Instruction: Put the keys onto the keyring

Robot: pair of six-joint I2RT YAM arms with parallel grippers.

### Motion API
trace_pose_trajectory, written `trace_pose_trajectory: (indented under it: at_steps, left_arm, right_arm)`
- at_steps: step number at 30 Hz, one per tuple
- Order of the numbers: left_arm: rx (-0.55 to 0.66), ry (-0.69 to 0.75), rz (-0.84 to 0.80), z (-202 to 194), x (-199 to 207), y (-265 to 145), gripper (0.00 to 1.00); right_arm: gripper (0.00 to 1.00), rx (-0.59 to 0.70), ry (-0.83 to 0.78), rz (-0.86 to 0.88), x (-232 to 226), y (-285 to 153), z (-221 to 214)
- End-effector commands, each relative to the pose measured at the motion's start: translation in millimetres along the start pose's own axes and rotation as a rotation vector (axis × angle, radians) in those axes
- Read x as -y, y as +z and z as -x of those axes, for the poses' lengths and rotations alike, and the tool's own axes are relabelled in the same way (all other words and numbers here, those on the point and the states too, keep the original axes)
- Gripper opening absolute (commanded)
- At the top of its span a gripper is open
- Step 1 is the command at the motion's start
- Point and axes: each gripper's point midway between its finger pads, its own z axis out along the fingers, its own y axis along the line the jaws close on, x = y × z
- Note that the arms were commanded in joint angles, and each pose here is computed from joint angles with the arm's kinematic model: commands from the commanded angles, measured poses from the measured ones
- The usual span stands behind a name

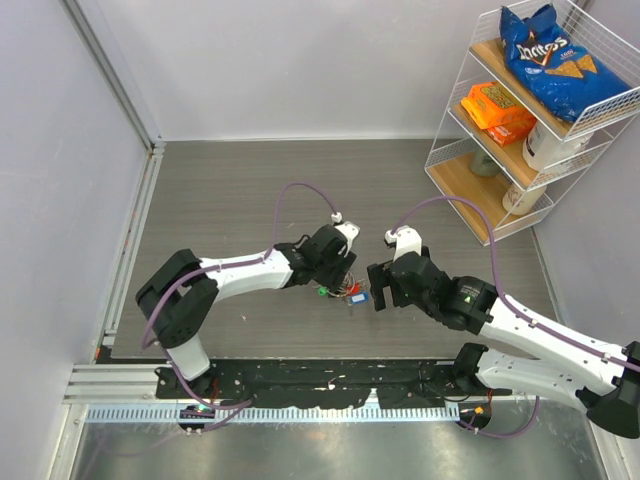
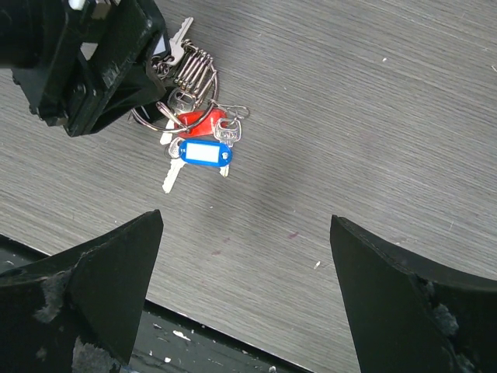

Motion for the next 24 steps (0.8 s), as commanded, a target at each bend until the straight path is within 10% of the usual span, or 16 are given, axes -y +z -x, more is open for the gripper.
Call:
trace_pose_trajectory:
  at_steps: [1, 14, 19, 24]
  left_arm:
    - [0.035, -0.012, -0.067, 12.9, 14.1, 2.5, 0.55]
    - [-0.007, -0.014, -0.084, -5.7, 15.9, 11.1, 0.36]
    - [-0.006, 0.002, -0.043, -4.2, 8.5, 11.4, 0.00]
    - [0.060, 0.012, -0.036, 19.0, 5.9, -9.9, 0.00]
  right_arm:
    - [0.96, 0.038, 0.006, 0.013, -5.0, 1.1, 12.6]
    - [0.96, 0.031, 0.020, 0.022, -6.6, 1.0, 10.2]
    - [0.96, 0.031, 0.028, 0.020, -5.0, -1.0, 8.7]
    - [0.96, 0.039, 0.037, 0.024, -4.6, -3.9, 10.1]
